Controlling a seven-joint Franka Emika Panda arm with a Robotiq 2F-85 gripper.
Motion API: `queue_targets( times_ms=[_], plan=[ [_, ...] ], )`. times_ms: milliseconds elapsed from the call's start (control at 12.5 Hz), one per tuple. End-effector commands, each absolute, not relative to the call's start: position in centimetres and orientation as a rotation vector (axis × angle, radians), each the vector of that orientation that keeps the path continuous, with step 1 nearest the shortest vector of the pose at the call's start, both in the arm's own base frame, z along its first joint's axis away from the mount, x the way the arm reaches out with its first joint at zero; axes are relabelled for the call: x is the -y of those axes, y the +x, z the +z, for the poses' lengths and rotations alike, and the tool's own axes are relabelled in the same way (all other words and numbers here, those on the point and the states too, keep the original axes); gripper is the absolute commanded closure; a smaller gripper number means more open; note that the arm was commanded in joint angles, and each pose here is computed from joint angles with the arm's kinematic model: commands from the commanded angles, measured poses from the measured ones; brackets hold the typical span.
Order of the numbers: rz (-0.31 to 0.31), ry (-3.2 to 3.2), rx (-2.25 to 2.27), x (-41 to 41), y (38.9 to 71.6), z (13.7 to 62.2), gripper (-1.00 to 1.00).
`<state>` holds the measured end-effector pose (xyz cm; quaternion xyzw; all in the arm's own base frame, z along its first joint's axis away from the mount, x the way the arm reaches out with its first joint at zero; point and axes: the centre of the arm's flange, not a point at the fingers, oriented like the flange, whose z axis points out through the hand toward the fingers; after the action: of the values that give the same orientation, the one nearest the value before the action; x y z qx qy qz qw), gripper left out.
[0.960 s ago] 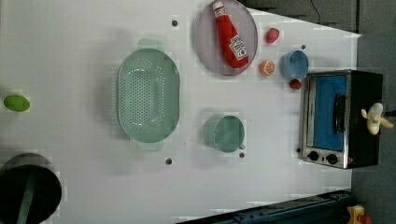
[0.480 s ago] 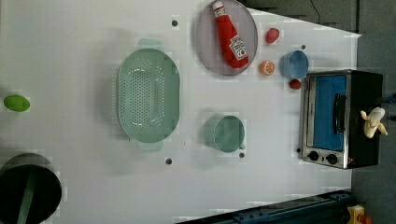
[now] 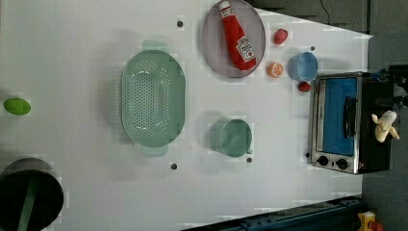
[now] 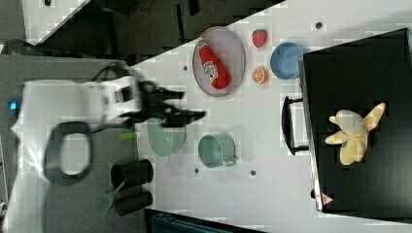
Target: Pick banana from table and place on oven.
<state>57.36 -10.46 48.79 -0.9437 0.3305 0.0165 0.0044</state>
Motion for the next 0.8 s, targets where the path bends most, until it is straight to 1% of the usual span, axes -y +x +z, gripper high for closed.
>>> queue_targets(
  times_ms=[80,160,320,400,640,800],
  plan=[
    [0.017,-2.78,-1.358,5.6,54.3,56.9,-1.0],
    [-0.008,-2.787,-1.329,4.6,53.4,58.7,-1.0],
    [0.003,-2.825,-1.327,4.4,50.9,60.8,-1.0],
    [-0.022,-2.819,-1.328,4.4,50.4,61.7,-1.0],
    [-0.042,-2.814,-1.345,5.0,49.7,62.6,-1.0],
    [-0.042,-2.814,-1.346,5.1,49.7,62.5,-1.0]
  ],
)
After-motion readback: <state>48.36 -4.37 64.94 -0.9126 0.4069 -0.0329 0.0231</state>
